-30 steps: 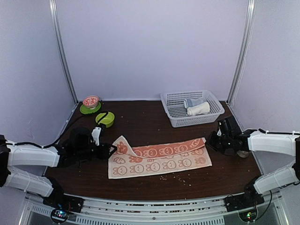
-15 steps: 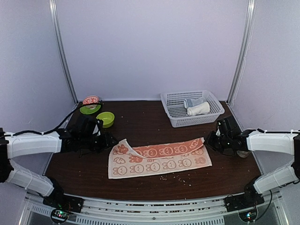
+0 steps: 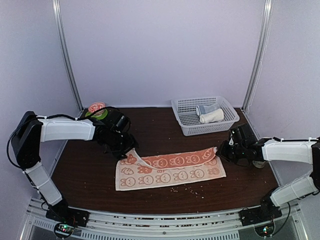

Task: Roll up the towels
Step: Pick up the towel from the center of the board.

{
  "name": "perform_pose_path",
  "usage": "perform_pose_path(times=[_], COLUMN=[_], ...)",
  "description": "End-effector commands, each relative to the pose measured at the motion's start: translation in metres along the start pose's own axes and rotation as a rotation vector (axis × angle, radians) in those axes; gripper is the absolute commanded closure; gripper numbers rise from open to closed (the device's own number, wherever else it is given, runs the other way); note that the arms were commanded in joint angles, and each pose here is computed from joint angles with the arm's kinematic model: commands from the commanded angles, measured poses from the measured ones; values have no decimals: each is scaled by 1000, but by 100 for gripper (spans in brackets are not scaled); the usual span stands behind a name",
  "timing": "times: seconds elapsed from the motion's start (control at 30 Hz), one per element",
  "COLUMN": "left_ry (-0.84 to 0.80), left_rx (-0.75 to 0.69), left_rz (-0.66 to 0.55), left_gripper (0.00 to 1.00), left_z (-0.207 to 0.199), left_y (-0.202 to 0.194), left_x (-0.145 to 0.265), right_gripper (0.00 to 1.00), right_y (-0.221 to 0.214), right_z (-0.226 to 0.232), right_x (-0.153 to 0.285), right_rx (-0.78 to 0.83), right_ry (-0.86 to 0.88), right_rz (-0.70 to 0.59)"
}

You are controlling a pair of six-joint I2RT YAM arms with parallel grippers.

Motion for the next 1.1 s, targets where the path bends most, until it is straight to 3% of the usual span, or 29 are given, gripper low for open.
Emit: perform_pose_path(times=[0.0,0.33,0.5,0.87,1.07], left_ry=[98,142,147,201,170], left_rx=[176,418,422,449,384], left_rz=[13,28,45,97,77], left_gripper=[28,32,32,33,36], left_z=[7,6,-10,-2,-6], left_y=[13,41,52,50,53], left_x=[-8,-17,-25,-45,-34], right_gripper=[100,100,100,100,100], right_y=[2,6,11,14,12], right_z=[8,18,25,31,27], right_x=[4,14,18,20,18], right_rx=[36,68,90,108,110], right_ry=[38,60,69,78,70], right_rz=[-2,12,17,26,25])
Point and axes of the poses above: each gripper's point midway between its finger pads, its own x axis back along the fingers, its own z axis along the line the jaws close on, y = z × x, the point moved 8 cm from there along x, back along the fingers, and after that the axes turned 1 degree about -x, right-handed, at the moved point
